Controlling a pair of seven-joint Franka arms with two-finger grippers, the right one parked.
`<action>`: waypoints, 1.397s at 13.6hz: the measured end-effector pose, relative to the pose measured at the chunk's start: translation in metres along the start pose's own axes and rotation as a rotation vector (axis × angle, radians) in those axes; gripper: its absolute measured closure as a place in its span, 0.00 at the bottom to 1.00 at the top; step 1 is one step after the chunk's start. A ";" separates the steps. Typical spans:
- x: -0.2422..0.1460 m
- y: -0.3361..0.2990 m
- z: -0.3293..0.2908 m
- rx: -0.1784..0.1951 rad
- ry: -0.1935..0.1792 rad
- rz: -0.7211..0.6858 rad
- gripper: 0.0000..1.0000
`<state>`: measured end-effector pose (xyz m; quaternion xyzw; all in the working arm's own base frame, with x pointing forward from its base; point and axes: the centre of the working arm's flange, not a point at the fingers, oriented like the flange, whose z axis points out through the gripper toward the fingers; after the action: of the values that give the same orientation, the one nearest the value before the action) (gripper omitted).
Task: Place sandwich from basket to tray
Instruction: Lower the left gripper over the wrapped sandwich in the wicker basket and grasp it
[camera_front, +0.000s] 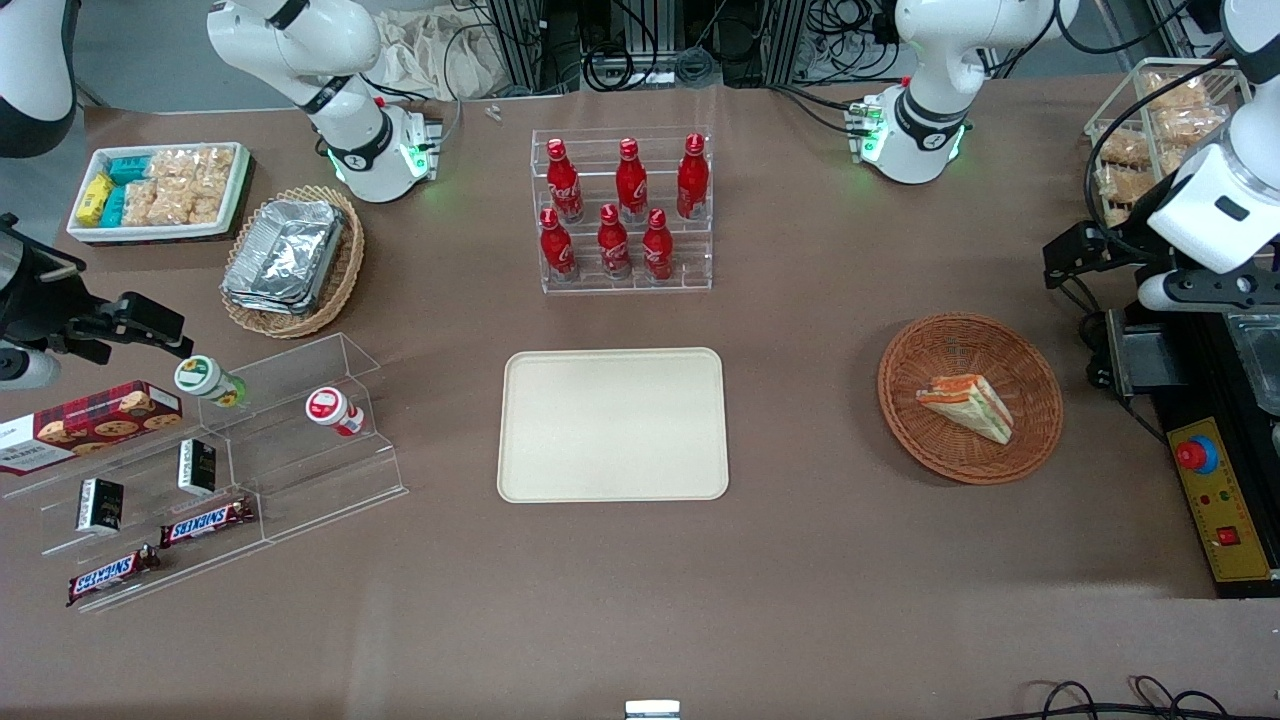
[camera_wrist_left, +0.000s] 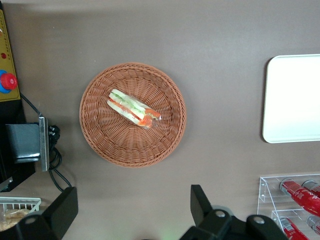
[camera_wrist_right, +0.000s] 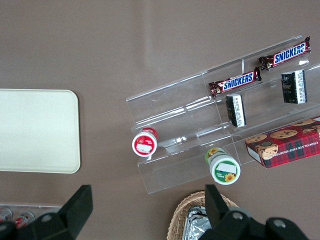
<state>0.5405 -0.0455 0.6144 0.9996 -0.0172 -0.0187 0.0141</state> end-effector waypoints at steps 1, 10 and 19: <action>0.002 0.000 0.000 0.001 -0.005 0.000 0.00; 0.025 -0.016 0.048 0.088 -0.110 -0.264 0.00; 0.067 -0.042 0.273 0.066 -0.223 -0.803 0.00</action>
<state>0.5986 -0.0136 0.3384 0.9186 0.3721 -0.1302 -0.0284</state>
